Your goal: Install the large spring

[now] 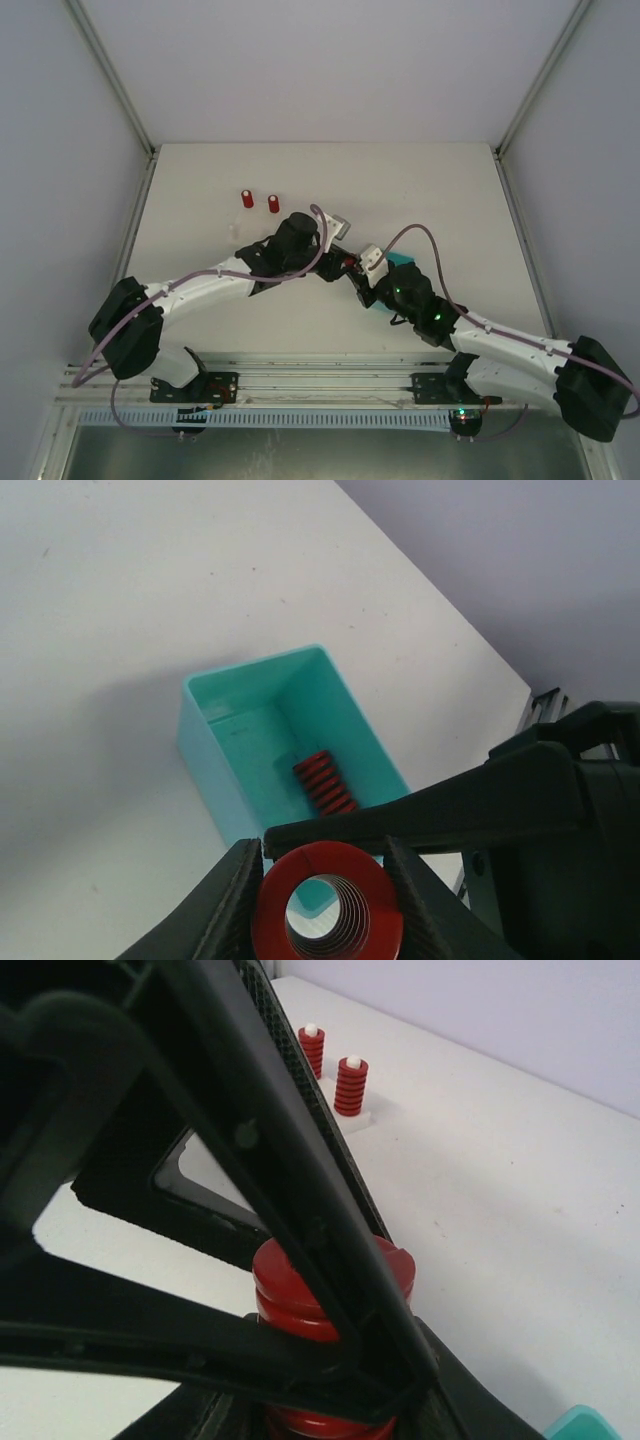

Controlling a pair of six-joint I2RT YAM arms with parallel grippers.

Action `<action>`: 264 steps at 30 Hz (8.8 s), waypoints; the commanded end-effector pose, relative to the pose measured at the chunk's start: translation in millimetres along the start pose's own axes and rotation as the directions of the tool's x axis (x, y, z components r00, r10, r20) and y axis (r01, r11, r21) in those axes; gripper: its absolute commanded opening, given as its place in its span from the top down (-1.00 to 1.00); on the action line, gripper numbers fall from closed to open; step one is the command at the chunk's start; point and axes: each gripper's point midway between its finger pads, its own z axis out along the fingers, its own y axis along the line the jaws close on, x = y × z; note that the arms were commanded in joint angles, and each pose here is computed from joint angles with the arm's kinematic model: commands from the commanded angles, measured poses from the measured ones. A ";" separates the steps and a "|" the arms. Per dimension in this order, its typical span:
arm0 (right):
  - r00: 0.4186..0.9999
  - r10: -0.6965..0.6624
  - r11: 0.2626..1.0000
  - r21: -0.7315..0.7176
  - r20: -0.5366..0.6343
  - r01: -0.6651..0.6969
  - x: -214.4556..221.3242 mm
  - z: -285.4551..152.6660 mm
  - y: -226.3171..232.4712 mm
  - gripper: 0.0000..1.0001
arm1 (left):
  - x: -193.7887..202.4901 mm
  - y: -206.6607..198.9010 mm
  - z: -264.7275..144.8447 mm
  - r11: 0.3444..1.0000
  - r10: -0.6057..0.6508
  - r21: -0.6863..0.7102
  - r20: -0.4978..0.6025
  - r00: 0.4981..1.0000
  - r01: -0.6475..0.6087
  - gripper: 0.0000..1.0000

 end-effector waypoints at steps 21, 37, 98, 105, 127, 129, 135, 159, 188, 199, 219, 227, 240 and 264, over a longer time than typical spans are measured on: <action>0.991 0.132 0.985 0.119 -0.038 -0.127 -47.0 -15.6 -22.9 -0.98 | -57.3 41.6 -68.7 0.928 0.100 -0.371 0.174 0.980 -0.028 1.00; 0.982 0.184 0.886 0.442 -0.052 -0.142 -23.5 -52.6 -81.8 -0.98 | -44.5 197.0 -180.8 0.562 0.011 -0.760 0.403 0.915 0.327 1.00; 0.964 0.206 0.916 0.380 -0.168 -0.129 4.2 -25.8 -68.3 -0.98 | -12.6 304.2 -186.7 0.263 -0.154 -0.827 0.473 0.868 0.497 1.00; 0.963 0.209 0.915 0.381 -0.169 -0.132 4.6 -25.5 -68.7 -0.98 | -8.2 309.3 -187.9 0.242 -0.165 -0.834 0.468 0.868 0.495 1.00; 0.961 0.215 0.914 0.384 -0.175 -0.135 6.8 -24.2 -69.9 -0.98 | 10.3 329.4 -166.3 0.244 -0.250 -0.844 0.421 0.872 0.477 0.30; 0.960 0.216 0.913 0.384 -0.176 -0.134 7.3 -24.3 -70.1 -0.98 | 11.3 329.8 -166.4 0.239 -0.255 -0.846 0.419 0.871 0.477 0.17; 0.960 0.219 0.908 0.397 -0.173 -0.136 7.7 -25.3 -72.8 -0.98 | 11.1 329.6 -170.1 0.223 -0.261 -0.846 0.428 0.865 0.485 -0.02; 0.588 0.744 0.570 0.760 -0.316 -0.312 40.7 -92.6 -93.7 -0.43 | -25.7 201.3 -151.4 0.664 -0.028 -0.644 0.487 0.873 0.380 -0.98; 0.217 0.937 0.303 0.945 -0.272 -0.122 146.1 -58.7 -64.5 0.30 | -0.8 174.0 -127.4 0.718 0.134 -0.665 0.423 0.896 0.207 -0.99; 0.129 0.948 0.312 0.926 -0.289 -0.213 184.2 -30.6 -53.4 0.17 | 1.3 186.5 -127.4 0.657 0.131 -0.725 0.382 0.915 0.209 -0.99; 0.372 0.866 0.451 0.843 -0.334 -0.294 149.7 -24.2 -82.0 0.68 | 2.1 190.3 -132.5 0.632 0.137 -0.743 0.389 0.911 0.223 -0.99; 0.407 0.825 0.531 0.787 -0.393 -0.316 140.1 -23.9 -78.6 0.76 | 2.7 194.7 -139.6 0.599 0.142 -0.761 0.405 0.903 0.248 -0.98; 0.577 0.720 0.645 0.678 -0.385 -0.353 94.0 -38.3 -88.8 0.78 | -4.1 193.5 -169.1 0.532 0.163 -0.776 0.486 0.859 0.338 -0.99; 0.992 0.117 0.993 0.012 -0.036 -0.116 -34.1 12.3 -27.3 0.77 | -45.8 97.2 -134.2 0.900 0.007 -0.389 0.465 0.885 0.197 -0.79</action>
